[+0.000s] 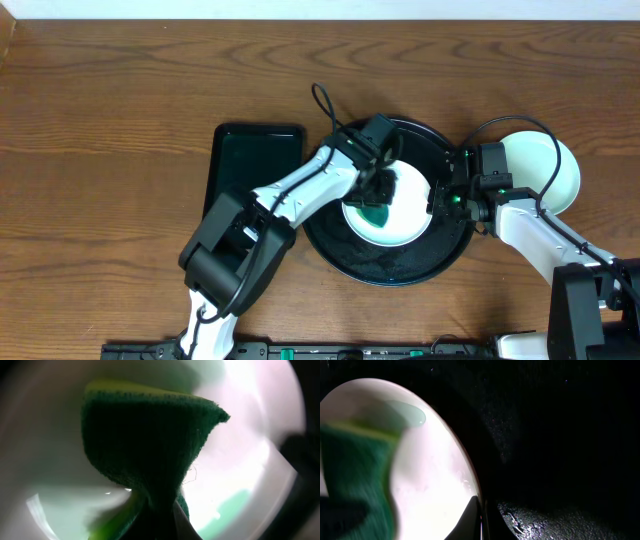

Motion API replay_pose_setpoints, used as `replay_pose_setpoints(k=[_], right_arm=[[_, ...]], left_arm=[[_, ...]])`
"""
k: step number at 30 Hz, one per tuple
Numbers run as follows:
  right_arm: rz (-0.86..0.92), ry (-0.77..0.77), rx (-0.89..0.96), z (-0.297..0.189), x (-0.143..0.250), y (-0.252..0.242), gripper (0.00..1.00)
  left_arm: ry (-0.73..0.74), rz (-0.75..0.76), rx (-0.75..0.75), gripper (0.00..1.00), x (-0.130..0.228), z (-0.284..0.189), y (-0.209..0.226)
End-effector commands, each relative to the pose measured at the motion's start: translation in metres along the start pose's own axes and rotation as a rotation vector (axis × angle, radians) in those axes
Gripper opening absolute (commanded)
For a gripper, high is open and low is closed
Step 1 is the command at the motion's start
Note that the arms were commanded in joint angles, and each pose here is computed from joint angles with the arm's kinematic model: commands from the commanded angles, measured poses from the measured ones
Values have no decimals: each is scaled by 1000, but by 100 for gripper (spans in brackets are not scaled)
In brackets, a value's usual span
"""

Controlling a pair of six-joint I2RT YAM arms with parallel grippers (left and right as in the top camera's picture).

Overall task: Clean dirty plates on tray and stack at the side
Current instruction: 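Scrub the white plate with the green sponge in circles, left gripper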

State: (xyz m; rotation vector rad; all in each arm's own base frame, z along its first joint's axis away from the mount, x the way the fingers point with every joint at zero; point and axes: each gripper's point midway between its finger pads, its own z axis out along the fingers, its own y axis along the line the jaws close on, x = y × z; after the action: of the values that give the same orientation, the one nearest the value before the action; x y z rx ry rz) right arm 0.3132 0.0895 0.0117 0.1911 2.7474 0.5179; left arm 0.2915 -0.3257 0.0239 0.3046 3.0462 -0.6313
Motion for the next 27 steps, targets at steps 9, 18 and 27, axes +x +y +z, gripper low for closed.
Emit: replay_pose_setpoints(k=[9,18,27], right_arm=[[-15,34,-39,4,10,8,1],[-14,34,-39,4,10,9,1],[-14,34,-39,4,10,9,1]], left_arm=[[-200,108,-12,7,-20,-68,-30],[-236,80,-195,7,-21,-62,10],[-187,65,-246,8,-12,-41,27]])
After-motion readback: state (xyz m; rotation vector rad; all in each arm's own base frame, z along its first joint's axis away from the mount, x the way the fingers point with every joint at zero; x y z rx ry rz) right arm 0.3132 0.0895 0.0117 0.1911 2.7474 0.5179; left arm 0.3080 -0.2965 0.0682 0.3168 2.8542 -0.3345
